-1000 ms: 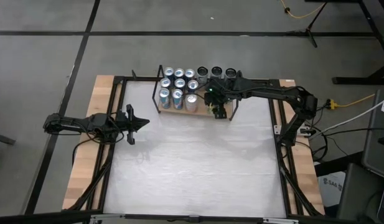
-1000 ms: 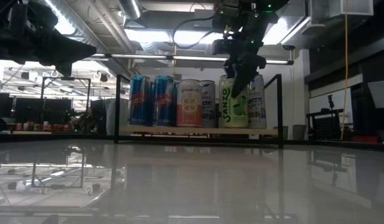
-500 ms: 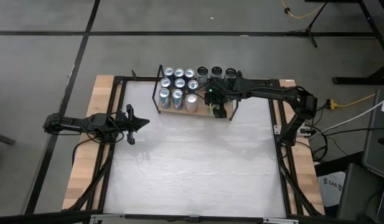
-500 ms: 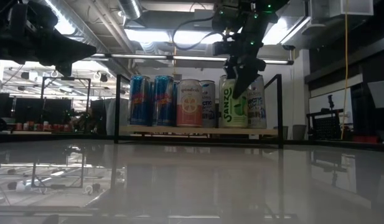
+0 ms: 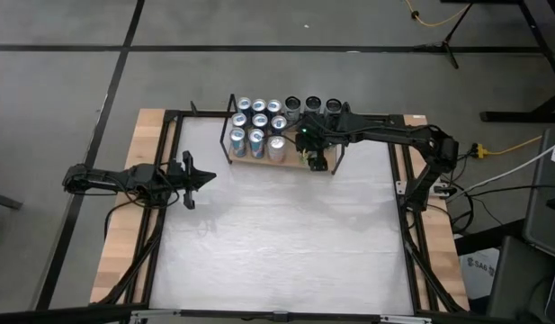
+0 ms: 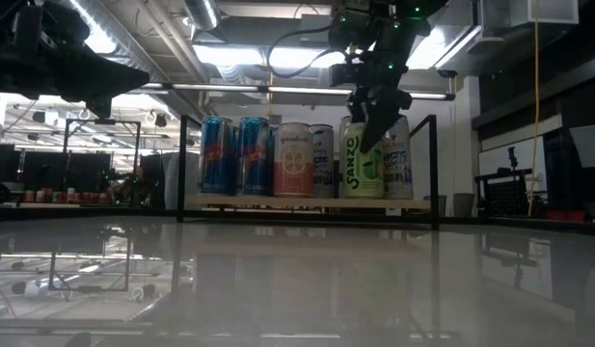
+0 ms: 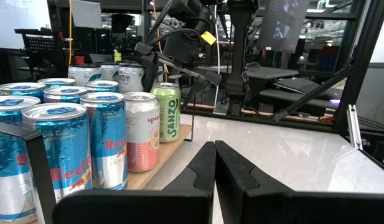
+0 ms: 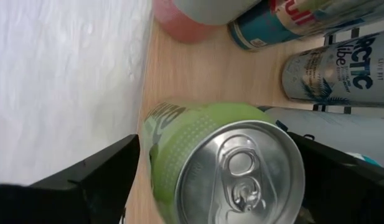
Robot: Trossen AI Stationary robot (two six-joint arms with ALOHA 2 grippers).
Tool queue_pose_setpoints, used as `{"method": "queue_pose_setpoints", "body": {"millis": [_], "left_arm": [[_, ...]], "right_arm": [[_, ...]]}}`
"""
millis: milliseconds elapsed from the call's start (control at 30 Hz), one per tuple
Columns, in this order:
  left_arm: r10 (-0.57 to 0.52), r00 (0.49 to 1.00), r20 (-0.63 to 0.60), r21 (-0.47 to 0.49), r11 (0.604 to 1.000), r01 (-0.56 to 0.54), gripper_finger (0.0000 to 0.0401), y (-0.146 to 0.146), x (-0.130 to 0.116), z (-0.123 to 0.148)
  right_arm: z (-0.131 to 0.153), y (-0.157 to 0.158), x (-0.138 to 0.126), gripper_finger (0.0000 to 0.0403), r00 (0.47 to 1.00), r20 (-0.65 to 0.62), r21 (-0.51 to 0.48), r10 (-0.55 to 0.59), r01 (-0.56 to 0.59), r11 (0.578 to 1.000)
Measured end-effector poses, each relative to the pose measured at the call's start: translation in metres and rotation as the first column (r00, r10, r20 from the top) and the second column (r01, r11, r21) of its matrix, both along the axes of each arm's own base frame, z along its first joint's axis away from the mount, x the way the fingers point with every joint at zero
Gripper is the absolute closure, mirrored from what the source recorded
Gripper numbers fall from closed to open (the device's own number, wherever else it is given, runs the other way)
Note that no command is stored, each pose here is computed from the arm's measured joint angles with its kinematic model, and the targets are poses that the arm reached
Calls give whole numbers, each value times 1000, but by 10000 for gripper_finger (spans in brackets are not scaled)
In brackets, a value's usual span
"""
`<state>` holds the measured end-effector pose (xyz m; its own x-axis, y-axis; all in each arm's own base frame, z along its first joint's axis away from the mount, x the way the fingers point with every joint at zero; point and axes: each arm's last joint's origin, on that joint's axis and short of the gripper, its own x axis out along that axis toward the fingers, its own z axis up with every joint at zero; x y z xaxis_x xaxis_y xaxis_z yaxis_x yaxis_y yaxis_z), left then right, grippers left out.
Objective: Place canned beverage on shelf
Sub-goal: Put the green soda can on the shelf, then return to Home Position
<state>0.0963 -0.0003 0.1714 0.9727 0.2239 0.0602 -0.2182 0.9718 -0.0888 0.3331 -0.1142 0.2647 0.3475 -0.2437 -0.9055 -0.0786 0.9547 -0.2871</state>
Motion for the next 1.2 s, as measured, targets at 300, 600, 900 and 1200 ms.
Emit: {"method": "queue_pose_setpoints", "body": {"millis": [300,600,900,1200], "left_arm": [[0,1000,0,0,1000,0,401,0,0,0],[0,1000,0,0,1000,0,401,0,0,0],[0,1000,0,0,1000,0,401,0,0,0],[0,1000,0,0,1000,0,401,0,0,0]], "right_arm": [[30,-2,7,24,996,89,-27,1,1,1000],[102,-2,6,24,976,216,-68,7,8,998],[181,9,-21,24,932,362,-9,-21,26,1000],[227,31,-75,24,899,436,58,33,-65,996]]}}
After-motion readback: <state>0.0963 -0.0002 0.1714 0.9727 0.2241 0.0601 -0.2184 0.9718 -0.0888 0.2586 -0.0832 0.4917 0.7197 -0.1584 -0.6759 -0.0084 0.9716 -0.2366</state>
